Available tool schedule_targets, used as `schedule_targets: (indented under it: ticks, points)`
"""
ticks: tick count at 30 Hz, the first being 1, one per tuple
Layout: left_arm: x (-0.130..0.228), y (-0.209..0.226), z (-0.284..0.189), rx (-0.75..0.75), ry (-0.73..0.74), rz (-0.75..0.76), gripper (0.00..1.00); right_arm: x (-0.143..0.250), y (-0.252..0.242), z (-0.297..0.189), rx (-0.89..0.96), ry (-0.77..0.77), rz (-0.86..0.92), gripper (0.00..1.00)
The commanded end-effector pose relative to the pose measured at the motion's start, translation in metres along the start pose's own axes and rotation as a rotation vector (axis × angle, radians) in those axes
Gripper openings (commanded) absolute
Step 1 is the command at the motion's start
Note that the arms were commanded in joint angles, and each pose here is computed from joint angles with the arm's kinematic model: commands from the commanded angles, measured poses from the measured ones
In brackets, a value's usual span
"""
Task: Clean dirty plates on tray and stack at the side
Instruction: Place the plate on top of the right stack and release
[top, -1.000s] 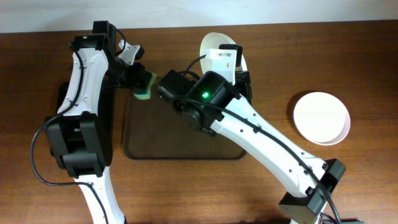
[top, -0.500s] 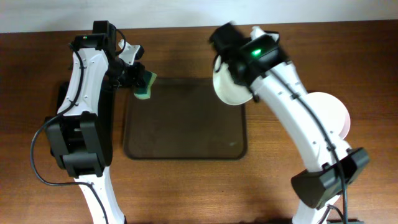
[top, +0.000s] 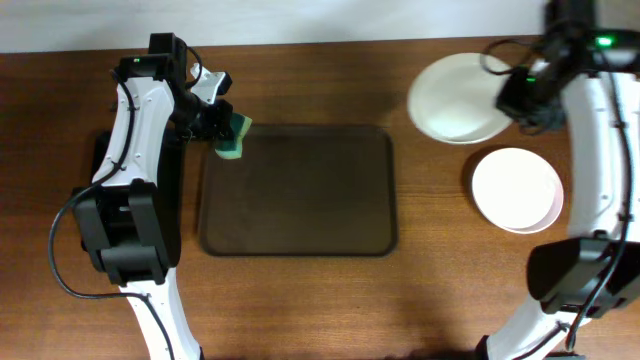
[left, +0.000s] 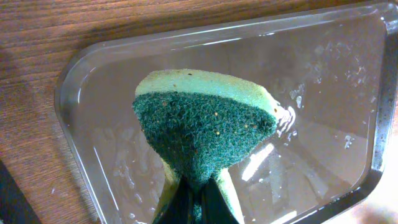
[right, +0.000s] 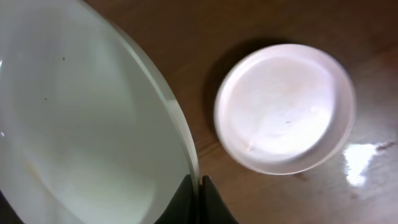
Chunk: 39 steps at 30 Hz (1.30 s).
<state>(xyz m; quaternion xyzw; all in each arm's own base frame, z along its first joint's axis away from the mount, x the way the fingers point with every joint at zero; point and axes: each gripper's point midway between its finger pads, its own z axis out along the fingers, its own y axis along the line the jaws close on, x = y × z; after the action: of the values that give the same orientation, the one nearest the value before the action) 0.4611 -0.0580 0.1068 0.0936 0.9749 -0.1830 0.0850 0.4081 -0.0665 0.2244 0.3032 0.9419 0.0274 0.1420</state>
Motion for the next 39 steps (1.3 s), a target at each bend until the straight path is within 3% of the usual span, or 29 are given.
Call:
schedule_targets:
  ticks: [1,12,23,33,34,35,36,37,39]
  points:
    - [-0.005,-0.001,-0.001,-0.002,-0.013,-0.001,0.00,0.001,-0.040,0.013,0.001,0.061,0.106,0.04]
    - [-0.005,-0.013,0.003,0.004,-0.002,0.023,0.00,0.026,-0.150,0.083,0.100,0.194,0.360,0.04]
    - [-0.007,-0.029,0.009,0.010,0.002,0.059,0.00,0.069,-0.185,0.128,0.223,0.266,0.397,0.04]
    - [-0.007,-0.028,0.009,0.010,0.002,0.059,0.00,0.072,-0.195,0.126,0.265,0.270,0.396,0.04]
    - [-0.007,-0.028,0.009,0.010,0.002,0.059,0.00,0.073,-0.194,0.126,0.264,0.272,0.396,0.07]
    - [-0.007,-0.028,0.009,0.010,0.002,0.059,0.00,0.073,-0.194,0.126,0.260,0.274,0.392,0.17]
    - [-0.007,-0.028,0.008,0.010,0.001,0.060,0.00,0.073,-0.190,0.126,0.234,0.280,0.366,0.31]
    - [-0.007,-0.029,0.008,0.010,-0.001,0.060,0.00,0.073,-0.186,0.127,0.207,0.287,0.345,0.52]
    - [-0.011,-0.028,0.004,0.007,-0.014,0.062,0.00,0.069,-0.179,0.125,0.165,0.289,0.317,0.69]
